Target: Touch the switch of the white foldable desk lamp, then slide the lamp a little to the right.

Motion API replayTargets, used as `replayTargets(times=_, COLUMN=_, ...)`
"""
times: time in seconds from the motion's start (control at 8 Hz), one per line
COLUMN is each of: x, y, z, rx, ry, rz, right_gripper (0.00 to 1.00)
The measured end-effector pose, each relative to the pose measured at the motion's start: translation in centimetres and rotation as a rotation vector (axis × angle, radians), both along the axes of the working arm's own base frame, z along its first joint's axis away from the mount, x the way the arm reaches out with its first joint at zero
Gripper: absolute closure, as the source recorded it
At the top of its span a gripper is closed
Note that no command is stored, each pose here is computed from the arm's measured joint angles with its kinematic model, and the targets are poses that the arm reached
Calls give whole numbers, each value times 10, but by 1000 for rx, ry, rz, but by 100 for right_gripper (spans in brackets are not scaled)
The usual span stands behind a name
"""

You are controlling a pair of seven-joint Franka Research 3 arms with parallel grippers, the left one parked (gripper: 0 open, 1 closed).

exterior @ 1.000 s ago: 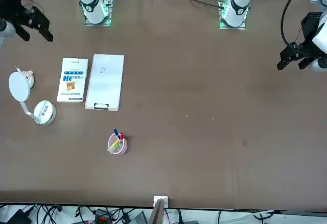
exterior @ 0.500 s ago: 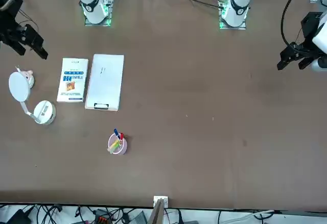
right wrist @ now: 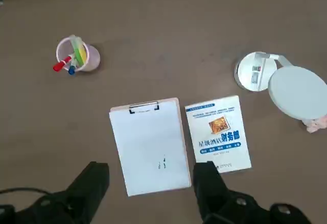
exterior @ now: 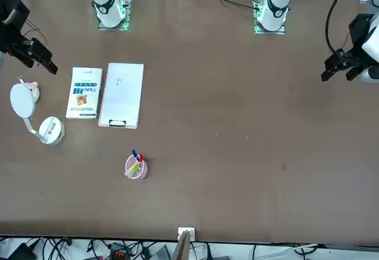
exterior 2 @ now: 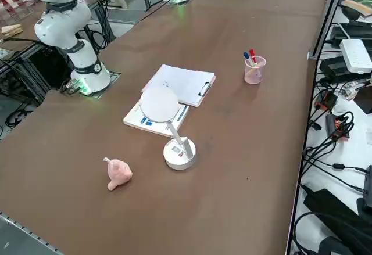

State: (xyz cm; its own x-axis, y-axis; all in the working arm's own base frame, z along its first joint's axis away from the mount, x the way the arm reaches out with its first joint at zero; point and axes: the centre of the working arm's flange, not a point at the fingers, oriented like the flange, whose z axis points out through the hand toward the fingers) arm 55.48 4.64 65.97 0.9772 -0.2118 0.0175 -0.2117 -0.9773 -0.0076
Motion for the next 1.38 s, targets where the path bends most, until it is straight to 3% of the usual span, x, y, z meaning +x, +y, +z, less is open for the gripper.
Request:
replayTargets(times=0.62, x=-5, y=-36, z=-19, rx=-3, ry=68, rz=47, right_gripper=0)
replayTargets(times=1.38, x=-1, y=-46, z=-33, rx=-2, ry=92, rz=32, right_gripper=0)
